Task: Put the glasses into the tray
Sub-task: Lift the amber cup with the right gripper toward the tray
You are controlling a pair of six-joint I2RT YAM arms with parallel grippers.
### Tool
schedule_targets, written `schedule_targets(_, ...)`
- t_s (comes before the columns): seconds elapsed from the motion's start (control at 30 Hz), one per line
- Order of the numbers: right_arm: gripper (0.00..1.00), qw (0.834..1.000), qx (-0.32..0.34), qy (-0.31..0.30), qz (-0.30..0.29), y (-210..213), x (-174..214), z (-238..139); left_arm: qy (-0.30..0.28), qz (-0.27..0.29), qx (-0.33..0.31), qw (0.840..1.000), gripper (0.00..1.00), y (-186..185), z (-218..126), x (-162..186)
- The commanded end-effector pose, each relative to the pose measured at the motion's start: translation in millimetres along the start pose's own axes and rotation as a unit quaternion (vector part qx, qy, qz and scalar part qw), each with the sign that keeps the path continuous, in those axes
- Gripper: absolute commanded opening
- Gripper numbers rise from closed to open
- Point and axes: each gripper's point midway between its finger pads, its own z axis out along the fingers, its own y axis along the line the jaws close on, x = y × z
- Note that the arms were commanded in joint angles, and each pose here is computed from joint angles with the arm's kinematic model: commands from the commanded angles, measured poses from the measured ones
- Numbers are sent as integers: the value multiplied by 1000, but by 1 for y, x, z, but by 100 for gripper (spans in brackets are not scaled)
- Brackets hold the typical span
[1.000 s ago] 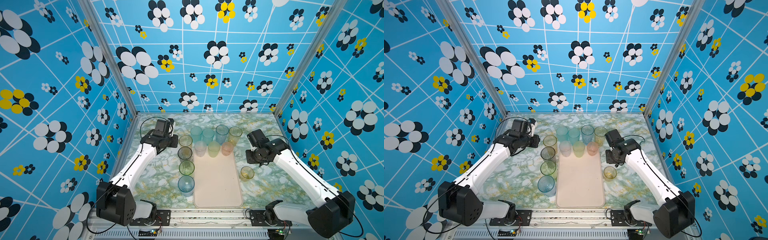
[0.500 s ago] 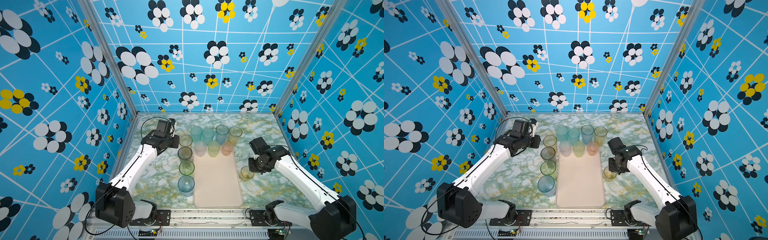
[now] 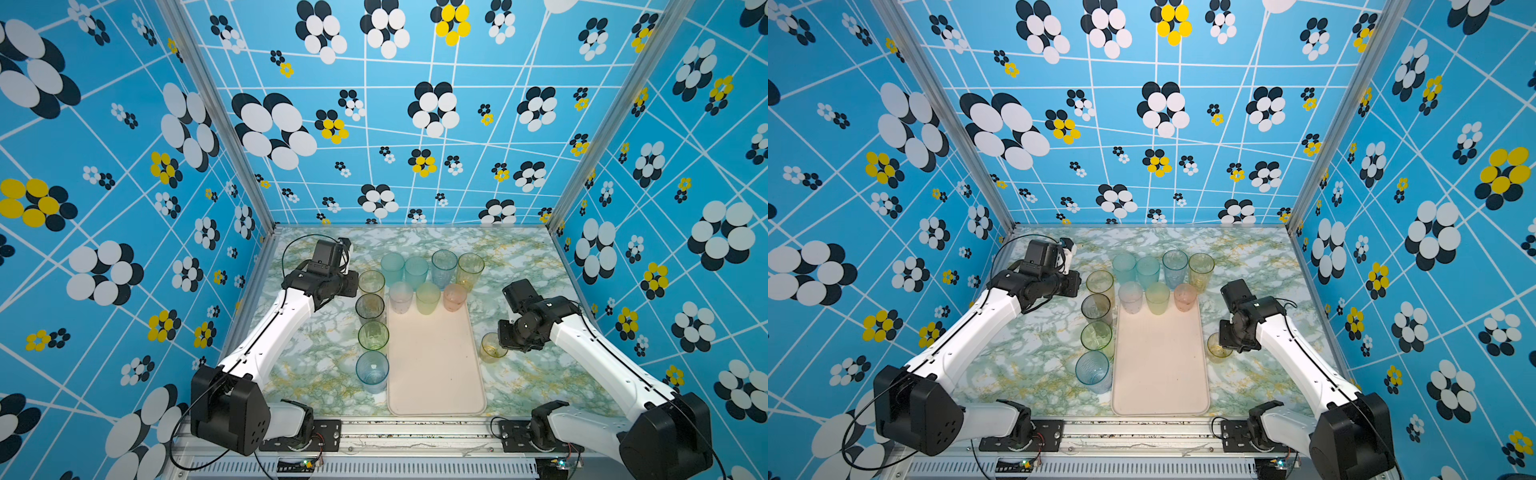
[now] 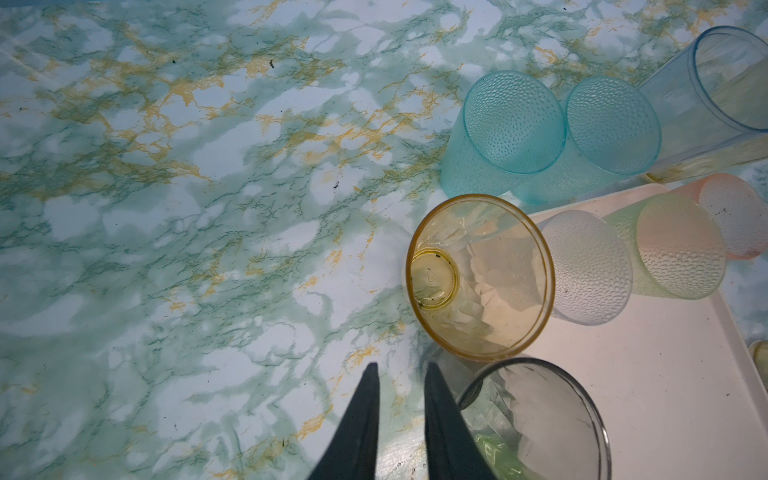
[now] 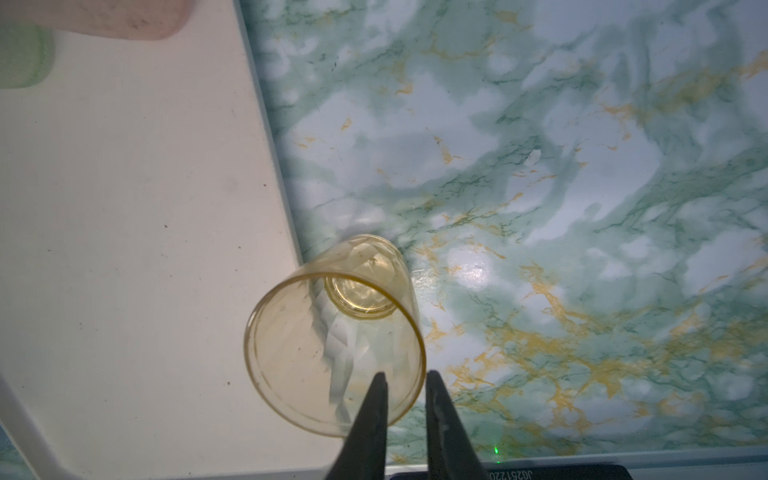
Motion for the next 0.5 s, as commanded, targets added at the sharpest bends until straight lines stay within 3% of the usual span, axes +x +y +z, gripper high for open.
schedule_targets(0.0, 20, 1000, 0, 16, 9, -2, 5, 8, -11, 4, -2, 1000, 22, -2, -11, -7)
schedule_targets(0.47, 19, 999, 14, 43, 14, -6, 7, 21, -9, 5, -2, 1000, 23, -2, -9, -5)
